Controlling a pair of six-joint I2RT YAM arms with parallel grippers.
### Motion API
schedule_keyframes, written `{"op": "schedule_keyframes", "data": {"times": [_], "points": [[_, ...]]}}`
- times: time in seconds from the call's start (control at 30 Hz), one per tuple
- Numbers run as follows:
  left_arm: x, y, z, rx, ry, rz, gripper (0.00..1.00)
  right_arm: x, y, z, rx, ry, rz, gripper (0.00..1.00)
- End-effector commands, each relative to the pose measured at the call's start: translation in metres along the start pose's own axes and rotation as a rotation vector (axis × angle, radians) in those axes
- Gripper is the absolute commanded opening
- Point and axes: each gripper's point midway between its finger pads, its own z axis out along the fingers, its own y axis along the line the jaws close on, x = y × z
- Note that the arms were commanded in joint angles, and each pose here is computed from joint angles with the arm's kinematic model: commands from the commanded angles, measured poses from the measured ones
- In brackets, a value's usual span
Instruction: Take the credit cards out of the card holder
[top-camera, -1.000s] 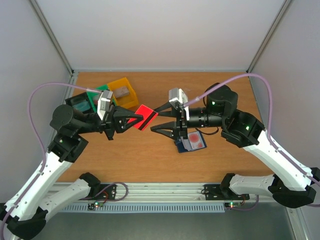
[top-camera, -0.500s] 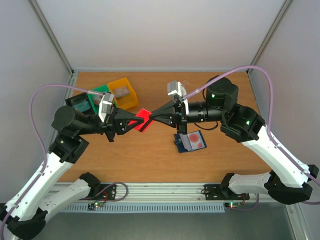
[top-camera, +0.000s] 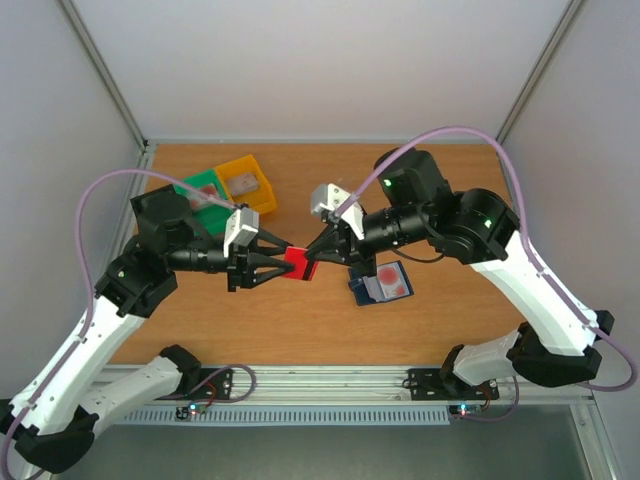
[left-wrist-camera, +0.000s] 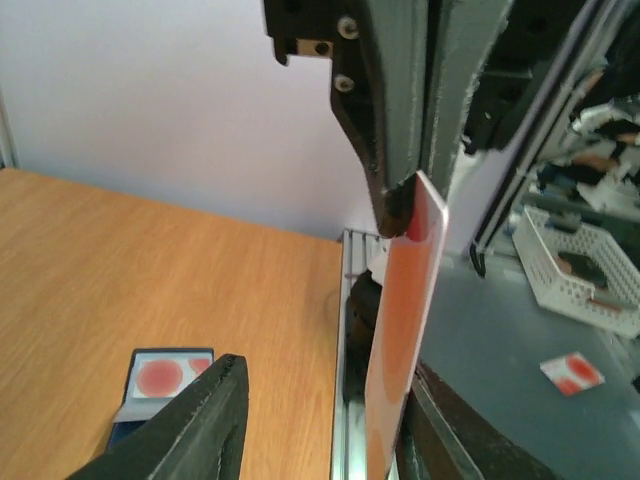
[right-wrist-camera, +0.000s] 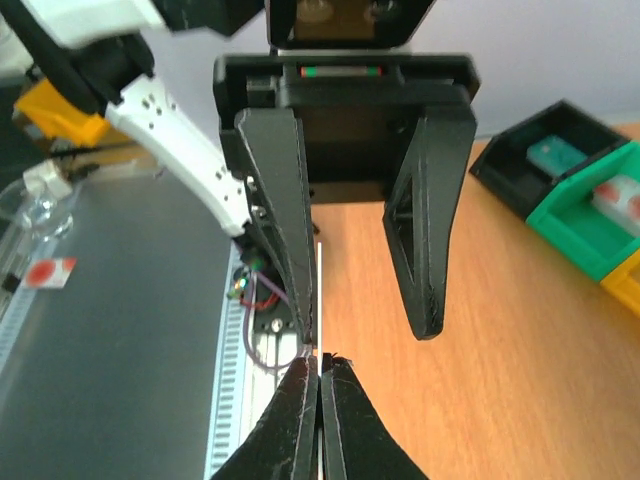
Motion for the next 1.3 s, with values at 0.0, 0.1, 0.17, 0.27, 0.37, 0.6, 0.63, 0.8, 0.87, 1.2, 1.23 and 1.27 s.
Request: {"op": "schedule_keyframes", "data": {"times": [0.0, 0.1, 0.17, 0.27, 0.37, 0.6, 0.63, 0.8, 0.87, 1.2, 1.23, 1.27], "points": [[0.016, -0.023, -0.005, 0.116, 0.088, 0.101, 0.40, 0.025, 0.005, 0.002, 0.006, 0.145, -0.025, 0.01], [0.018, -0.020, -0.002, 0.103, 0.098, 0.089, 0.30, 0.023, 0.003, 0.005, 0.006, 0.149, -0.036, 0.01], [0.021, -0.018, -0.001, 0.093, 0.108, 0.095, 0.20, 0.018, 0.005, 0.005, -0.003, 0.129, -0.047, 0.01], [0.022, -0.020, 0.000, 0.105, 0.107, 0.095, 0.18, 0.011, 0.007, 0.003, -0.012, 0.102, -0.061, 0.01], [0.015, -0.023, 0.002, 0.124, 0.073, 0.096, 0.18, 0.011, 0.005, 0.007, -0.016, 0.102, -0.053, 0.01], [0.005, -0.031, 0.005, 0.169, 0.032, 0.063, 0.00, 0.012, 0.001, 0.014, -0.017, 0.106, -0.046, 0.01], [0.004, -0.032, 0.004, 0.169, 0.030, 0.057, 0.00, 0.012, 0.001, 0.014, -0.012, 0.104, -0.047, 0.01], [0.014, 0.001, 0.005, -0.023, 0.066, -0.018, 0.00, 0.011, -0.007, 0.007, 0.063, 0.074, -0.060, 0.01], [0.022, 0.022, 0.002, -0.142, 0.112, -0.021, 0.00, 0.014, -0.018, 0.003, 0.141, 0.054, -0.055, 0.18], [0.086, 0.182, -0.102, -0.788, 0.852, 0.350, 0.00, 0.042, -0.085, -0.050, 0.581, -0.056, 0.095, 0.98], [0.089, 0.203, -0.122, -0.839, 0.930, 0.388, 0.00, 0.045, -0.089, -0.052, 0.592, -0.056, 0.110, 0.98], [0.091, 0.223, -0.138, -0.878, 0.986, 0.400, 0.00, 0.050, -0.092, -0.052, 0.593, -0.050, 0.126, 0.98]]}}
